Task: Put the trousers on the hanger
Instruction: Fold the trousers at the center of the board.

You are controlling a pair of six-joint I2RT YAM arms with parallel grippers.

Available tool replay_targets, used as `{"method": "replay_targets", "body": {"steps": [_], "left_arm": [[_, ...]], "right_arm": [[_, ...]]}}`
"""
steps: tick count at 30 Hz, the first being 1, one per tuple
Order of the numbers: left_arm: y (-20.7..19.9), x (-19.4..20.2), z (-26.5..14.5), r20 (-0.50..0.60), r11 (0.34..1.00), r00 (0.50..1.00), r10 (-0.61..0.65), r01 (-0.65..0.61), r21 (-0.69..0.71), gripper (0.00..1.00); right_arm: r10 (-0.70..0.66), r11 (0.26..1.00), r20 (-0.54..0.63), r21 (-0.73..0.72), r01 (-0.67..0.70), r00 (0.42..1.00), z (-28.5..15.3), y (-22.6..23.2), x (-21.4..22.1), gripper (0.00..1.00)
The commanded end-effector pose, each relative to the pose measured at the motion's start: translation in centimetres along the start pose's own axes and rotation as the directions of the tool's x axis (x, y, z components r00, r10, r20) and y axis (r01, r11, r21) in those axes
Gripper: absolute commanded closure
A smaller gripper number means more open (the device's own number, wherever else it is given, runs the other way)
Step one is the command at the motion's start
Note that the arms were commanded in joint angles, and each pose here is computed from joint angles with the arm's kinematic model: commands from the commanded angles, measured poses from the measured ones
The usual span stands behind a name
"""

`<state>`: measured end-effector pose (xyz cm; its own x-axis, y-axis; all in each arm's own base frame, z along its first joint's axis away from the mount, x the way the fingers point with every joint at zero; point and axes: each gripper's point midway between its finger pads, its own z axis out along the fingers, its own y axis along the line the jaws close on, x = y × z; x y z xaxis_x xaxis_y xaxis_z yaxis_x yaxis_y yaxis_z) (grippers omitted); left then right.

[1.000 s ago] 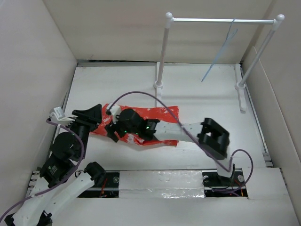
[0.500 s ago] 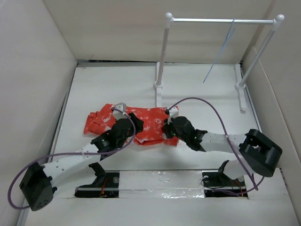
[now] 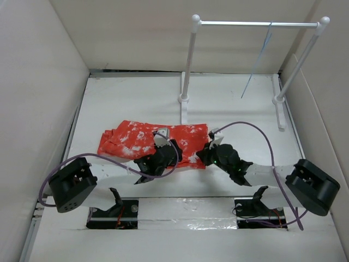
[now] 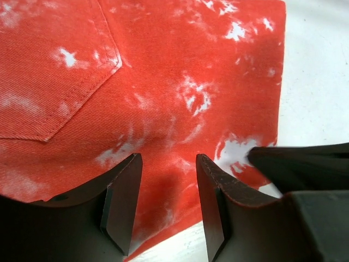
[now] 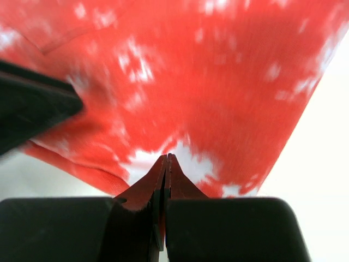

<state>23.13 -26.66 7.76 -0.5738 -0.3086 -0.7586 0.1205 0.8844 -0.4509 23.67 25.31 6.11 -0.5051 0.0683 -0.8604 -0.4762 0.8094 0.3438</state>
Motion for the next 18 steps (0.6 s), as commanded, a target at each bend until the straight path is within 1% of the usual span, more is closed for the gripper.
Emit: {"method": "replay_targets", "body": {"steps": [1, 2, 3, 6, 7, 9, 10, 11, 12, 13, 14, 15, 17, 18], "left_arm": [[-0.2, 0.0, 0.6, 0.033, 1.0, 0.999, -0.023, 0.023, 0.009, 0.59], [-0.1, 0.4, 0.7, 0.021, 1.0, 1.0, -0.017, 0.017, 0.009, 0.59], [0.0, 0.8, 0.9, 0.016, 1.0, 1.0, -0.017, 0.016, 0.01, 0.59], [-0.2, 1.6, 1.2, -0.002, 0.999, 1.0, -0.02, 0.02, 0.033, 0.6], [-0.1, 1.9, 1.2, -0.011, 0.999, 1.0, -0.022, 0.023, 0.035, 0.6], [-0.8, 2.3, 1.0, -0.022, 0.997, 0.999, -0.037, 0.038, 0.071, 0.61], [-0.5, 2.6, 0.9, -0.028, 0.996, 0.999, -0.037, 0.039, 0.076, 0.61], [-0.9, 2.5, 0.8, -0.026, 0.995, 0.999, -0.044, 0.046, 0.094, 0.62], [-0.9, 2.4, 0.7, -0.023, 0.994, 0.999, -0.048, 0.05, 0.1, 0.62], [-0.7, 2.5, 0.6, -0.024, 0.994, 0.999, -0.042, 0.044, 0.098, 0.62], [-0.6, 2.5, 0.5, -0.023, 0.994, 0.999, -0.041, 0.043, 0.099, 0.62], [-0.7, 2.4, 0.4, -0.022, 0.993, 0.999, -0.045, 0.047, 0.106, 0.62], [-0.3, 2.8, 0.2, -0.03, 0.993, 0.999, -0.042, 0.045, 0.105, 0.62], [-0.2, 2.7, 0.1, -0.029, 0.993, 0.999, -0.044, 0.047, 0.109, 0.62]], "right_arm": [[-0.054, 0.998, 0.083, -0.036, 0.057, 0.995, -0.4, 1.4, -5.1, 1.0], [-0.067, 0.996, 0.118, -0.045, 0.073, 0.991, -0.4, 1.9, -7.0, 1.0], [-0.081, 0.996, 0.128, -0.036, 0.086, 0.988, -0.3, 1.4, -8.0, 1.0], [-0.078, 0.985, 0.141, -0.143, 0.099, 0.987, 0.5, 3.1, -10.0, 1.0], [-0.081, 0.98, 0.106, -0.171, 0.098, 0.991, 1.4, 3.3, -9.2, 1.0], [-0.078, 0.974, 0.125, -0.202, 0.102, 0.989, 2.5, 4.0, -10.3, 1.0], [-0.081, 0.974, 0.078, -0.207, 0.096, 0.994, 3.7, 3.5, -8.9, 1.0], [-0.078, 0.974, 0.074, -0.206, 0.092, 0.994, 4.4, 3.1, -8.9, 1.0], [-0.072, 0.971, 0.101, -0.219, 0.093, 0.992, 5.1, 3.0, -9.7, 1.0], [-0.069, 0.964, 0.092, -0.252, 0.09, 0.993, 5.5, 2.9, -9.3, 1.0], [-0.045, 0.975, 0.083, -0.213, 0.062, 0.995, 6.6, 0.4, -8.9, 1.0], [-0.029, 0.977, 0.145, -0.204, 0.059, 0.989, 7.0, -0.7, -10.2, 1.0], [-0.003, 0.975, 0.161, -0.217, 0.039, 0.987, 7.4, -2.9, -10.2, 1.0], [0.04, 0.982, 0.181, -0.187, -0.005, 0.983, 7.9, -5.6, -10.5, 1.0]]}}
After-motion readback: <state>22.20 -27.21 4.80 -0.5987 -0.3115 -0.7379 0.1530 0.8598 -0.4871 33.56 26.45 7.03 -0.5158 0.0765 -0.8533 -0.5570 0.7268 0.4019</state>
